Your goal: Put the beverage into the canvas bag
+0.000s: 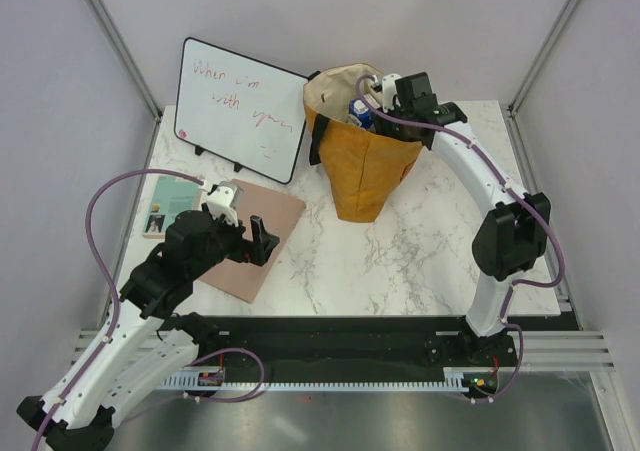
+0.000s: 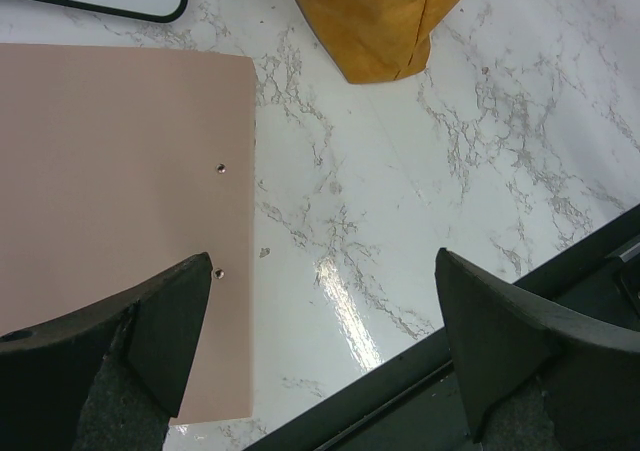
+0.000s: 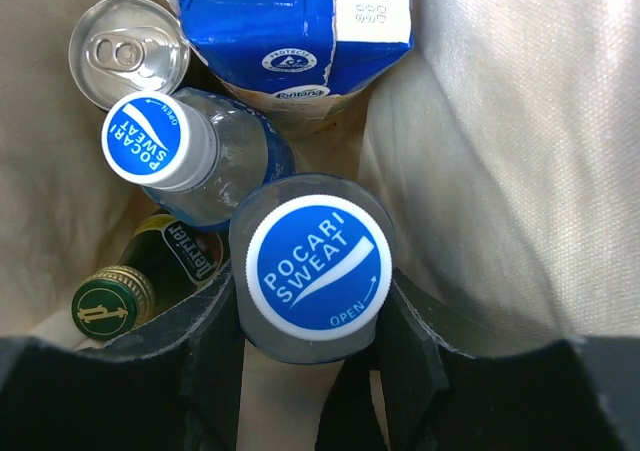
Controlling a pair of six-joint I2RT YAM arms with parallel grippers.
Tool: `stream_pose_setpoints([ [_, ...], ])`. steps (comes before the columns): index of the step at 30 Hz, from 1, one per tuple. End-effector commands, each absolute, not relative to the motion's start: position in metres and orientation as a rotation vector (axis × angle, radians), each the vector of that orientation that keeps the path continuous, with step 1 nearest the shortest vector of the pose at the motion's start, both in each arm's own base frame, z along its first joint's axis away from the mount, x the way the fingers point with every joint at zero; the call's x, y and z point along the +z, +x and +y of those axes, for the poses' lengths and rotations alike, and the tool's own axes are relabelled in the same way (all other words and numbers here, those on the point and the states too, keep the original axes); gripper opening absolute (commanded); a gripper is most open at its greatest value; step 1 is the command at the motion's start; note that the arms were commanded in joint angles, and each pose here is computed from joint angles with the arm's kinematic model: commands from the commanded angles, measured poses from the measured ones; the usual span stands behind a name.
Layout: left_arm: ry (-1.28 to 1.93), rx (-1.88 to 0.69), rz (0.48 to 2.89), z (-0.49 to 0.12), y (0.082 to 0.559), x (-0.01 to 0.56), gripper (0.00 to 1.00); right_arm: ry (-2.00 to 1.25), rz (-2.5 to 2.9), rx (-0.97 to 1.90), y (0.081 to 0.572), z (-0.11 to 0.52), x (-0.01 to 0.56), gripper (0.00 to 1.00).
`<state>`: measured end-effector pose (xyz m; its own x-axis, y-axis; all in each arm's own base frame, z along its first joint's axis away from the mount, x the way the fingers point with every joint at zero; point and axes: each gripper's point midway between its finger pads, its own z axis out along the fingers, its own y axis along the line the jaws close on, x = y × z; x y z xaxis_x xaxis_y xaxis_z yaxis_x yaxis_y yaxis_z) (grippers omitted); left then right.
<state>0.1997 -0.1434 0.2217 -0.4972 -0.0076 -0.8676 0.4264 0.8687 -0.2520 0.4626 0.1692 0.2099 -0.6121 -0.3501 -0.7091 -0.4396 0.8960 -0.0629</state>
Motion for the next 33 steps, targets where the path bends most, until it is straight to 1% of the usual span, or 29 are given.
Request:
stream_pose_setpoints([
  [1, 0.346, -0.545, 1.982, -0.147, 0.203, 0.230, 1.00, -0.563, 2.194, 0.192, 0.468, 0.179, 0.231, 0.02],
  [10, 0.343, -0.545, 1.981, -0.146, 0.203, 0.230, 1.00, -0.556, 2.241, 0.167, 0.464, 0.174, 0.207, 0.02],
  [18, 0.341, -0.543, 1.980, -0.146, 0.203, 0.231, 1.00, -0.547, 2.277, 0.143, 0.463, 0.170, 0.189, 0.10],
  [22, 0.345, -0.544, 1.982, -0.146, 0.203, 0.230, 1.00, -0.530, 2.270, 0.136, 0.462, 0.168, 0.194, 0.13],
  [23, 0.344, -0.543, 1.981, -0.146, 0.203, 0.230, 1.00, -0.530, 2.267, 0.135, 0.462, 0.168, 0.195, 0.15],
  [24, 0.344, -0.543, 1.981, -0.146, 0.203, 0.230, 1.00, -0.527, 2.266, 0.135, 0.461, 0.167, 0.196, 0.20],
  [26, 0.345, -0.544, 1.982, -0.146, 0.203, 0.230, 1.00, -0.523, 2.259, 0.137, 0.462, 0.168, 0.199, 0.24],
  [27, 0.345, -0.543, 1.984, -0.146, 0.203, 0.229, 1.00, -0.524, 2.260, 0.137, 0.462, 0.168, 0.199, 0.31],
  [29, 0.344, -0.543, 1.981, -0.146, 0.203, 0.230, 1.00, -0.506, 2.260, 0.117, 0.463, 0.165, 0.201, 0.38],
  [30, 0.343, -0.543, 1.979, -0.146, 0.203, 0.231, 1.00, -0.504, 2.254, 0.120, 0.463, 0.165, 0.204, 0.45],
  [33, 0.345, -0.544, 1.981, -0.146, 0.203, 0.230, 1.00, -0.495, 2.249, 0.120, 0.464, 0.165, 0.211, 0.56],
])
